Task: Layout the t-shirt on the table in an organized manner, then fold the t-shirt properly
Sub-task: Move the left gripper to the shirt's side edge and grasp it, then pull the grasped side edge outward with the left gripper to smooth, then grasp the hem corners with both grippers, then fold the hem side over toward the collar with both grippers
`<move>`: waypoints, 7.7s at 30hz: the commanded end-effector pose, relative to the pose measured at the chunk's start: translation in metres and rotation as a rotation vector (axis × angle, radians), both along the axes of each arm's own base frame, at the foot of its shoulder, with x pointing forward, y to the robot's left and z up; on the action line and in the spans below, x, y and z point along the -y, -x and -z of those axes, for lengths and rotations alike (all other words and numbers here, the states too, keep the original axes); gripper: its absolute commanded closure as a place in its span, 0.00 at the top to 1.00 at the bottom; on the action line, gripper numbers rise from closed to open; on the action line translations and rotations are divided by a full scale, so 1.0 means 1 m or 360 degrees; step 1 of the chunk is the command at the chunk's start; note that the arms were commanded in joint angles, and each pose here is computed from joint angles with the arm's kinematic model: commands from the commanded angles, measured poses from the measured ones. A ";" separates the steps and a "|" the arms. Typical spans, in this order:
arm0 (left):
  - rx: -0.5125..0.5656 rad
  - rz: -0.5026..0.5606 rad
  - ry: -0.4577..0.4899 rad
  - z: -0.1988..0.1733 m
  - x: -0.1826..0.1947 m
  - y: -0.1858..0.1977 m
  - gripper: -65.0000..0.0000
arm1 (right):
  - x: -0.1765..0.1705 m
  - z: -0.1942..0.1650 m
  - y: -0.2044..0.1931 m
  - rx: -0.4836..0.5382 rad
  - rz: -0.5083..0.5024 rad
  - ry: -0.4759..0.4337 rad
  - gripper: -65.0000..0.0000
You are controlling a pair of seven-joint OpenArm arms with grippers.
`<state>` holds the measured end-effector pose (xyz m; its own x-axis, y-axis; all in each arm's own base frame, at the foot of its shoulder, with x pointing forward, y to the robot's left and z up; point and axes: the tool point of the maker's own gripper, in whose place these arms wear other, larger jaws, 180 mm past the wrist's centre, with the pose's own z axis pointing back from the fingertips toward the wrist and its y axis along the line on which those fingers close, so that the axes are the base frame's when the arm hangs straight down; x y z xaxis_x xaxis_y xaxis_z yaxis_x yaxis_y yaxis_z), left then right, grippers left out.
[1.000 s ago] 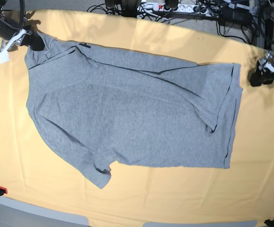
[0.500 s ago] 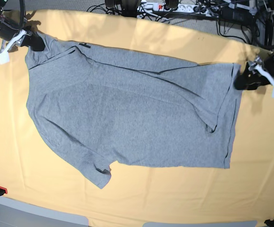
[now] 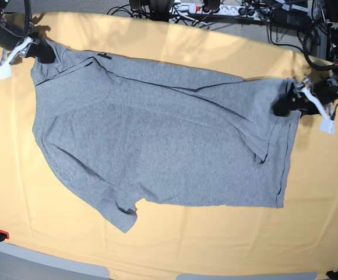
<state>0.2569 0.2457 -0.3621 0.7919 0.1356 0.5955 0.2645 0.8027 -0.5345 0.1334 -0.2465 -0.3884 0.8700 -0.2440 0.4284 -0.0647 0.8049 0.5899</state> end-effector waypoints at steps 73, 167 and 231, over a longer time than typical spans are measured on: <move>-0.0198 0.0585 -0.0361 -0.067 -0.051 0.047 0.00 | 0.004 -0.051 0.055 -0.0103 -0.0546 0.0594 0.00; 0.0167 -0.0312 -0.0014 -0.053 -0.048 -0.192 0.00 | 0.020 -0.073 -0.224 0.0606 -0.0005 0.0352 0.51; 0.0473 0.0044 -0.0030 -0.131 0.023 -0.248 0.00 | -0.018 -0.091 -0.312 0.0475 -0.0253 0.0215 0.00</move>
<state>0.4928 0.2186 -0.2610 0.6478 0.0922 0.7562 0.4014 0.8024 -0.4417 0.4303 -0.2217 -0.3238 0.7766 -0.0246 0.6295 -0.3261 0.8393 0.4351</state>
